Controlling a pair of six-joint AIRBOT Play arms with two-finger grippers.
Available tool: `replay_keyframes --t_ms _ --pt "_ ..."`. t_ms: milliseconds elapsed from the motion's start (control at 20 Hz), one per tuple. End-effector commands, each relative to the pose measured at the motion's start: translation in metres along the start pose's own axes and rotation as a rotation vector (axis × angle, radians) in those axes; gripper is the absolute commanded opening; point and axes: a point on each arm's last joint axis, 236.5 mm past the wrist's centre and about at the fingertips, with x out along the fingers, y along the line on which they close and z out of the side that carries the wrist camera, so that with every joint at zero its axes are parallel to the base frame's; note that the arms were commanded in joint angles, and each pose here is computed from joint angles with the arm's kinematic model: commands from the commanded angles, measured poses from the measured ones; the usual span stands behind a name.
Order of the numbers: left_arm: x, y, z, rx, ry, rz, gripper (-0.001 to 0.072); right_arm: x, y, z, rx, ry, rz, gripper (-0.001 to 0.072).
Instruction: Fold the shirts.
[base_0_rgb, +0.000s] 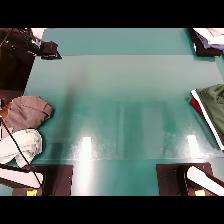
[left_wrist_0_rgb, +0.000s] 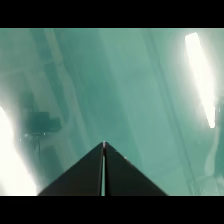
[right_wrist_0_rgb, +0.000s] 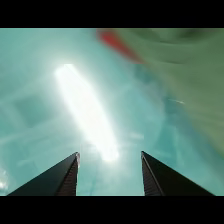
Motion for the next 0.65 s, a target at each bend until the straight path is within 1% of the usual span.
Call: replay_keyframes --t_ms 0,50,100,300,600 --pt "0.0 0.002 0.01 -0.001 -0.042 0.008 0.0024 0.004 0.082 -0.006 -0.211 -0.037 0.118 0.0347" --pt "0.0 0.002 0.012 -0.001 -0.05 0.01 0.0024 0.003 0.099 -0.009 -0.26 -0.053 0.136 0.0054" --pt "0.0 0.002 0.013 -0.001 -0.057 0.012 0.0024 0.001 0.116 -0.012 -0.306 -0.072 0.155 0.0017" --pt "0.0 0.003 0.013 -0.001 -0.056 0.011 0.0024 -0.005 0.16 -0.034 -0.436 -0.086 0.211 0.0016" --pt "0.0 0.003 0.013 -0.001 -0.056 0.012 0.0024 -0.019 0.173 -0.048 -0.486 -0.102 0.235 0.0017"
